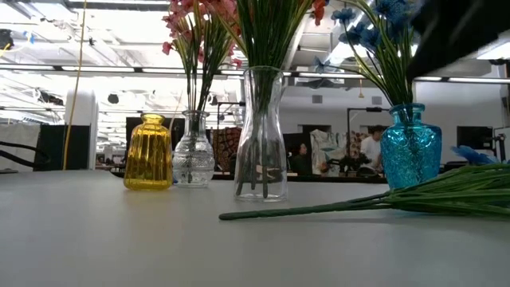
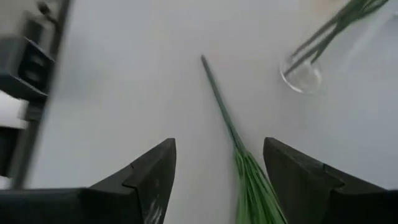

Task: Sort flowers into vase by color
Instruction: Put the blue flowers into the blue vase

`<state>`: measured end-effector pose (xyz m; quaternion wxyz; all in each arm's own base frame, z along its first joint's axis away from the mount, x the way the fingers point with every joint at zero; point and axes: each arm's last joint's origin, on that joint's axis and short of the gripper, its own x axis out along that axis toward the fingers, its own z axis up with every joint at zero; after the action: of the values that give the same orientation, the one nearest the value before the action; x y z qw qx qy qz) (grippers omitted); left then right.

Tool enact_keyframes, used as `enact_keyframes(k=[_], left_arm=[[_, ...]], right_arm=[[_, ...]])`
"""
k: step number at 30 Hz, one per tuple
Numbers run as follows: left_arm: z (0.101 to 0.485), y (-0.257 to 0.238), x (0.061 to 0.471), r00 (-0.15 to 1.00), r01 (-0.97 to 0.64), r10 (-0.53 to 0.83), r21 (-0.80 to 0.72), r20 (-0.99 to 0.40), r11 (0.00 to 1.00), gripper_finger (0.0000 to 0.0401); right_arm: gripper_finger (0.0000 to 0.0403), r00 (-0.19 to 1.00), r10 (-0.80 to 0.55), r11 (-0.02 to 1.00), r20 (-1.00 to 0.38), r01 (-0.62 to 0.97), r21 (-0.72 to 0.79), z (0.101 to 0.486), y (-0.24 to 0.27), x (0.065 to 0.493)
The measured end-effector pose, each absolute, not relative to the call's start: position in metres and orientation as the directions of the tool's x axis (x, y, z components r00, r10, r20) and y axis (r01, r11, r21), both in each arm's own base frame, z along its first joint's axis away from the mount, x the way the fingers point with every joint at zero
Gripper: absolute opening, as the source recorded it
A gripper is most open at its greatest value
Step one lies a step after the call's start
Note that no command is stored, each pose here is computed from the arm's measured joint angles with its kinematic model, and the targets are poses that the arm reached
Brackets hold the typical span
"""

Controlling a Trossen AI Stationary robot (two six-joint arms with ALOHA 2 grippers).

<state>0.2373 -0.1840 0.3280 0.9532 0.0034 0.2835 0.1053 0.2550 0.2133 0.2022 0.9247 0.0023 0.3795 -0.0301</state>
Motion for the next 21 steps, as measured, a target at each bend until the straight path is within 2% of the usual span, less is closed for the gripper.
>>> enact_keyframes(k=[8, 21], left_arm=[[0.328, -0.184, 0.237, 0.817, -0.199, 0.202, 0.065, -0.539, 0.978, 0.0167], [0.328, -0.184, 0.238, 0.817, -0.205, 0.202, 0.056, -0.540, 0.977, 0.0167]], right_arm=[[0.0270, 0.625, -0.135, 0.991, -0.769, 0.079, -0.109, 0.169, 0.207, 0.266], [0.0270, 0.480, -0.134, 0.991, -0.867, 0.088, -0.104, 0.163, 0.193, 0.262]])
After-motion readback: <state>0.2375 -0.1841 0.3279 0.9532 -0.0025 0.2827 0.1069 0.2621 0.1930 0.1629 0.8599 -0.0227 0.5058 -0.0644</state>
